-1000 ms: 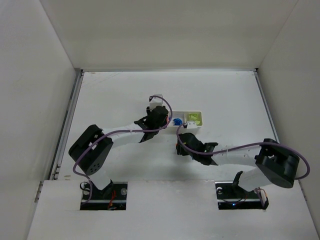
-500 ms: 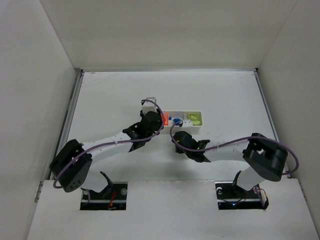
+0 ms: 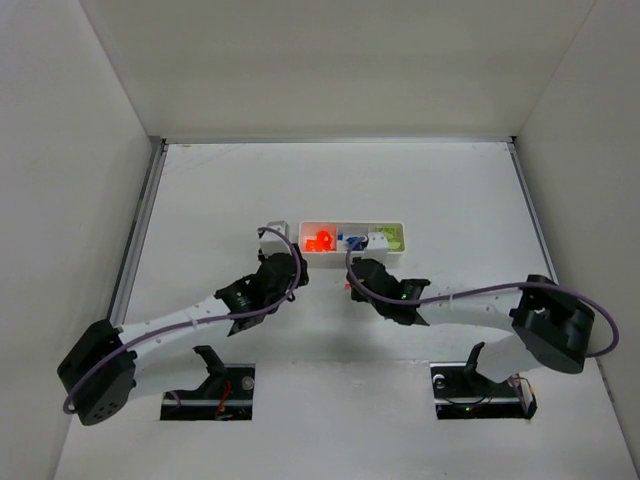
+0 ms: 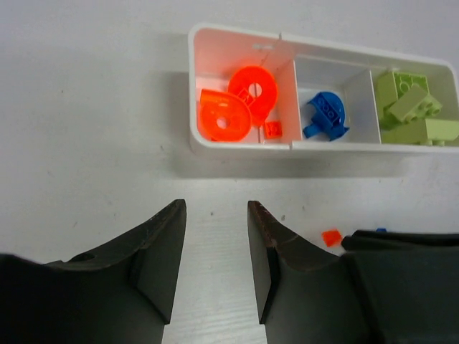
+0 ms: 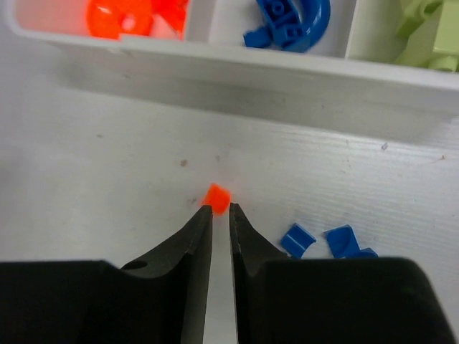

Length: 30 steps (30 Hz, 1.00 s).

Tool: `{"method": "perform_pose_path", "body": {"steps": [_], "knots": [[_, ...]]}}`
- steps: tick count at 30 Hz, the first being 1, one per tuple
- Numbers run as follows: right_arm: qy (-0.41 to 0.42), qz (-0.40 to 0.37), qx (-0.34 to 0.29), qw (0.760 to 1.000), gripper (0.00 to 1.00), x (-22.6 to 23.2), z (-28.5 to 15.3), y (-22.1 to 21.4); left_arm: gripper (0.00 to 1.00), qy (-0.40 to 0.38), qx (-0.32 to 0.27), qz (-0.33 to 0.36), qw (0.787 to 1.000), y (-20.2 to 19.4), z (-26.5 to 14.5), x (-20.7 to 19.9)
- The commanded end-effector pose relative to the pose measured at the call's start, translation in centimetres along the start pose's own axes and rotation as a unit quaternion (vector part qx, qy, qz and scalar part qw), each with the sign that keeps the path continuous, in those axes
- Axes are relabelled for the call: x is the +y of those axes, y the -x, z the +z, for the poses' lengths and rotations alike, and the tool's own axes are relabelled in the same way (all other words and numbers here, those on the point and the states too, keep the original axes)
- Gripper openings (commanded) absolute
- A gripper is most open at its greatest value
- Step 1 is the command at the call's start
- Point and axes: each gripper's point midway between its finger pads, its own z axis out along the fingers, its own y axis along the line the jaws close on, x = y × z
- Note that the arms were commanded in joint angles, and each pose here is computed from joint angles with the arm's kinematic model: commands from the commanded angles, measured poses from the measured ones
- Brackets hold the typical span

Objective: Sort the legos into containers by color

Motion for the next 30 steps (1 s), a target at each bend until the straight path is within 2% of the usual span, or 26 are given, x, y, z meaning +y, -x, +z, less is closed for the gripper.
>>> {"method": "perform_pose_path", "body": {"steps": [1, 7, 11, 19, 22, 30], "knots": [[0.048, 0.021, -0.051, 0.997, 0.20, 3.0, -1.9, 4.8, 0.37, -0.007, 0.005, -0.003, 1.000, -1.3, -1.0, 0.2], [0.079, 0.035, -0.081, 0.993, 0.21, 4.8, -0.6, 10.4, 0.37, -0.041, 0.026, -0.001, 0.999, -4.7, -2.3, -0.5], [0.074, 0.026, -0.076, 0.994, 0.21, 5.6, 0.7, 11.6, 0.37, -0.038, 0.026, 0.006, 0.999, -5.4, -2.7, -0.4], [0.034, 0.030, -0.033, 0.998, 0.26, 2.7, 1.4, 5.3, 0.37, -0.023, 0.021, 0.007, 1.000, -5.0, -2.2, 0.3], [0.018, 0.028, -0.018, 0.999, 0.32, 1.9, 2.2, 3.6, 0.37, -0.024, 0.021, 0.006, 0.999, -4.9, -2.0, 0.1], [-0.030, 0.000, -0.023, 0.999, 0.37, 0.8, 3.5, 2.5, 0.37, -0.027, 0.017, 0.005, 0.999, -4.6, -2.2, -0.1]]}}
